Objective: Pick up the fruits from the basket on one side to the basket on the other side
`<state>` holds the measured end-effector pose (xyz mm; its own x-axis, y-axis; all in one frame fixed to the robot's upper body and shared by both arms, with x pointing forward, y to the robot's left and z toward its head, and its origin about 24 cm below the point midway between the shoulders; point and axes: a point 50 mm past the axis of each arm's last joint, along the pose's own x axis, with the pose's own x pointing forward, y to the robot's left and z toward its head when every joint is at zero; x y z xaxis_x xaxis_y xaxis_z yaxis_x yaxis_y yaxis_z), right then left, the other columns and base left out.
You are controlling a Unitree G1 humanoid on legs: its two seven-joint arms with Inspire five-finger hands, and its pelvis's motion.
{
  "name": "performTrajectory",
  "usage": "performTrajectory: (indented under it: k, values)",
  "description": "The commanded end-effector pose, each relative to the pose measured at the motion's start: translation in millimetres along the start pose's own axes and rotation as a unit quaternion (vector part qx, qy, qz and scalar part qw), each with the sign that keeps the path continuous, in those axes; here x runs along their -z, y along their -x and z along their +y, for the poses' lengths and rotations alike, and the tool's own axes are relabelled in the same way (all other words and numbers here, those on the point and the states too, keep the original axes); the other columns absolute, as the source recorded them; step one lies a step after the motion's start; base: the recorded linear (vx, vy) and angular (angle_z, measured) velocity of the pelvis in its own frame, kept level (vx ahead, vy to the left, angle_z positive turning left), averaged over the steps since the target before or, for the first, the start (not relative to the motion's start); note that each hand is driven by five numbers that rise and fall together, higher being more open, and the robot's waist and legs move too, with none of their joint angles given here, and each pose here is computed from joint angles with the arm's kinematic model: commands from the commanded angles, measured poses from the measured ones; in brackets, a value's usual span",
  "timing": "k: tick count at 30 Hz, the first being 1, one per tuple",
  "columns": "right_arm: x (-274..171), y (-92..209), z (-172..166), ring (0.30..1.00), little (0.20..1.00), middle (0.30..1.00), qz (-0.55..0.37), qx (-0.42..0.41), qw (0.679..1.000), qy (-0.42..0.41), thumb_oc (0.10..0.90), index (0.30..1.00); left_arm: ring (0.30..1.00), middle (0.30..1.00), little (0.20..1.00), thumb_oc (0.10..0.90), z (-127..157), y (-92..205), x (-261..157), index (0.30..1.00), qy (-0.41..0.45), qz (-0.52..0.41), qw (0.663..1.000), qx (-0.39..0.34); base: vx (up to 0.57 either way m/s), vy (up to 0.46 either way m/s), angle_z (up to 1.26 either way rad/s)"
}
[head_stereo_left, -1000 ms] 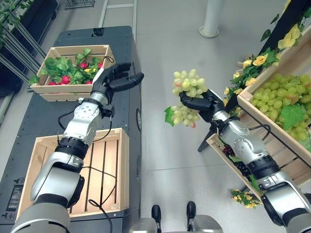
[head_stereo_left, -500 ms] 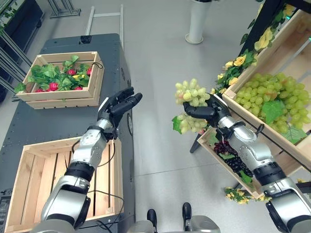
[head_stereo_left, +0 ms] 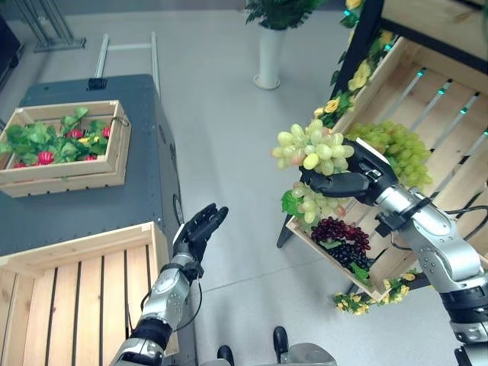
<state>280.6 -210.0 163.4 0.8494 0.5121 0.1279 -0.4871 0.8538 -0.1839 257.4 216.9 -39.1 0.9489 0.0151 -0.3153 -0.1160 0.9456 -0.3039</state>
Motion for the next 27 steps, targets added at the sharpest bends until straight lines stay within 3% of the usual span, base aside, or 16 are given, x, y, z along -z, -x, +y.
performTrajectory:
  k: [1,14,27]
  values:
    - [-53,12,-23,0.300,0.300,0.300,-0.108,0.023,0.992,0.059,0.400,0.300,0.900,0.900,0.900,0.800,-16,-9,-19,0.900,-0.018,-0.064,0.997,0.037,0.00,0.013,-0.08]
    - [-84,50,-69,0.300,0.300,0.300,-0.166,0.172,0.967,0.086,0.400,0.300,0.900,0.900,0.900,0.800,-14,-4,3,0.900,-0.024,-0.018,0.999,0.027,0.00,0.016,-0.19]
    - [-95,61,-120,0.300,0.300,0.300,-0.152,0.306,0.934,0.106,0.400,0.300,0.900,0.900,0.900,0.800,-20,-2,11,0.900,-0.041,0.006,0.998,0.047,0.00,0.009,-0.05]
